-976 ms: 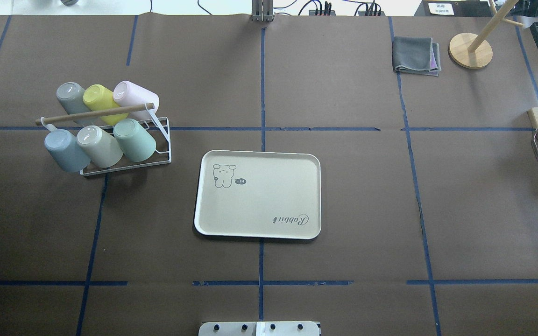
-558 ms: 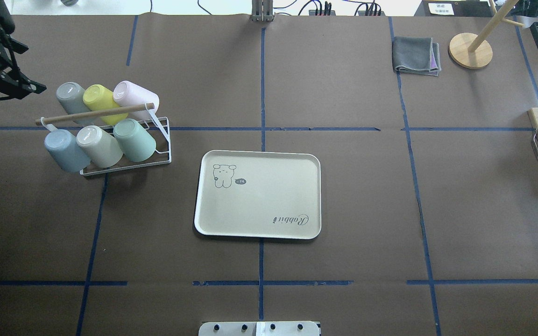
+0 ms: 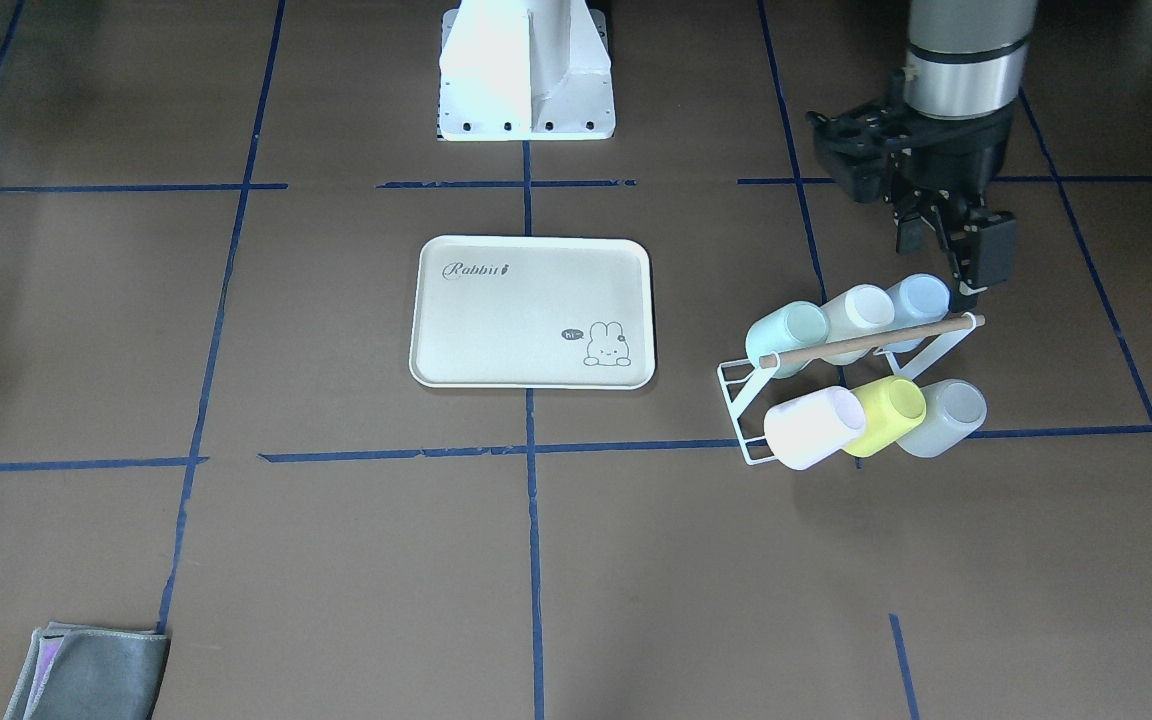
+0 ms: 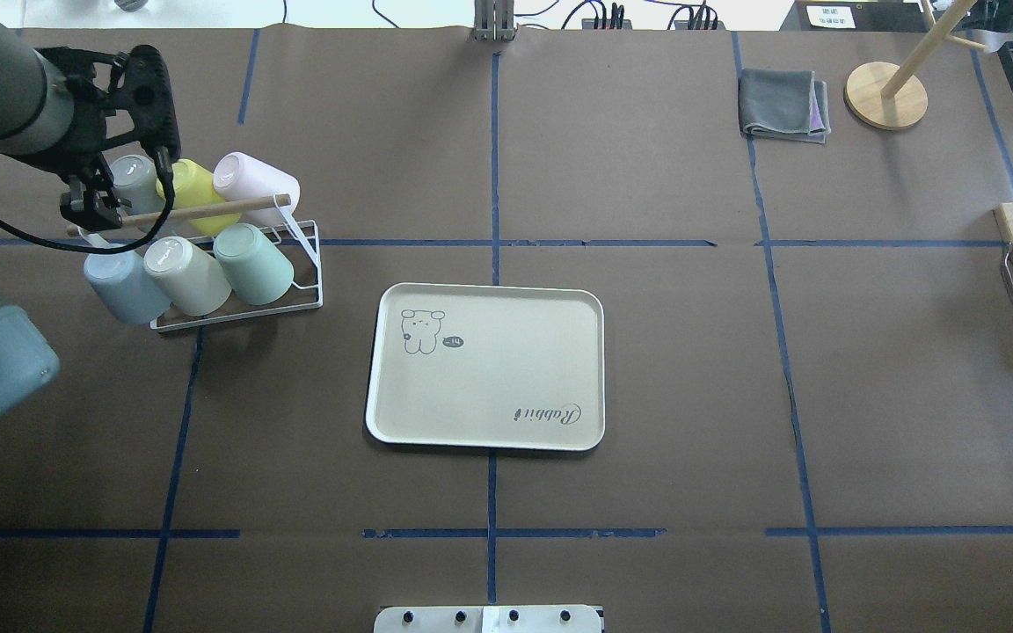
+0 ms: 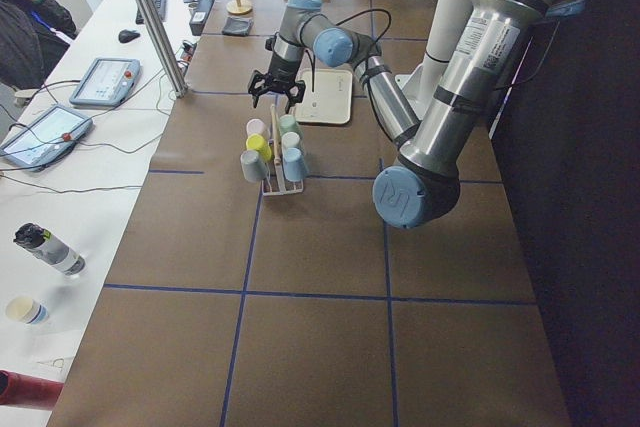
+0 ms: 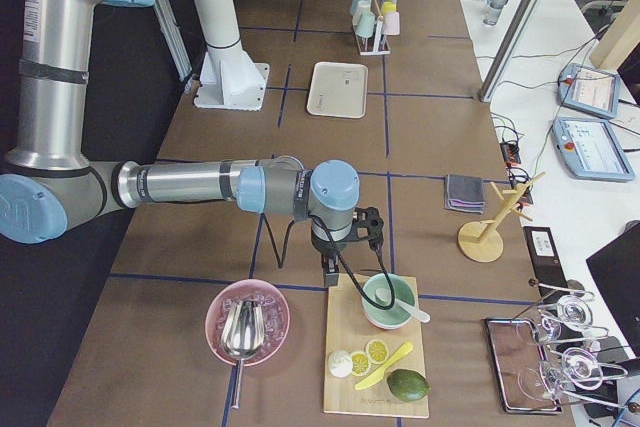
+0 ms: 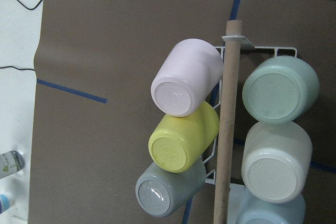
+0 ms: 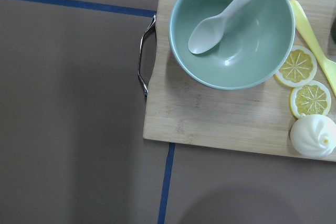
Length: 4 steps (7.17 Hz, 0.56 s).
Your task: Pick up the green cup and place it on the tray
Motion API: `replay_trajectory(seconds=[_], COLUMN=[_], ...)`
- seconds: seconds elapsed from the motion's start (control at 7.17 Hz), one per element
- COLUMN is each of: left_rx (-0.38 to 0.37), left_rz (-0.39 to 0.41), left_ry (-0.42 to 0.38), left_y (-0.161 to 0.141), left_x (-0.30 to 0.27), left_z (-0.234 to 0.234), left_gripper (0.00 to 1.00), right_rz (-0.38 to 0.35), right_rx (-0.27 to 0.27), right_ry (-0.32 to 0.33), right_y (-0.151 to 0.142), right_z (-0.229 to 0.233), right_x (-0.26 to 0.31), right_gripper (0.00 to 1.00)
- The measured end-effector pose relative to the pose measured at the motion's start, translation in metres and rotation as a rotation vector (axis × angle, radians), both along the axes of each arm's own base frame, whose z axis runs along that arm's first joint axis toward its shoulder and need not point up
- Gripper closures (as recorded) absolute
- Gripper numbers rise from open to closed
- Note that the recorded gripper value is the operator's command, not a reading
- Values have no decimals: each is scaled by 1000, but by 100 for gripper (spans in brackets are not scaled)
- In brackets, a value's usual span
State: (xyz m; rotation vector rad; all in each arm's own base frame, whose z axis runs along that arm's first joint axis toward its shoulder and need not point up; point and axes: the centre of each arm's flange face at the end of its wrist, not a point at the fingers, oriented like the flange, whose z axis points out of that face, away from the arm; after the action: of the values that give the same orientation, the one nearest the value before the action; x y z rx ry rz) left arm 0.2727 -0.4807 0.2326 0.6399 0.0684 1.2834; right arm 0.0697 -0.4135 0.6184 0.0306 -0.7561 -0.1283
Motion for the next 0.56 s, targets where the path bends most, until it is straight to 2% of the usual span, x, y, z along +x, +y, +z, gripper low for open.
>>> replay_trajectory(seconds=[0.42, 0.56], left_rx=[142, 180], left_rz=[163, 211], left_ry=[-387, -465], left_y=[18, 27], left_x=[29, 43], left_z=[-21, -22], left_gripper=[0, 0], right_rz=[1, 1], right_rx=[-7, -9], right_ry=[-2, -2], right_y=[3, 3], right_z=[3, 4], right_x=[0, 0], right_gripper=[0, 0])
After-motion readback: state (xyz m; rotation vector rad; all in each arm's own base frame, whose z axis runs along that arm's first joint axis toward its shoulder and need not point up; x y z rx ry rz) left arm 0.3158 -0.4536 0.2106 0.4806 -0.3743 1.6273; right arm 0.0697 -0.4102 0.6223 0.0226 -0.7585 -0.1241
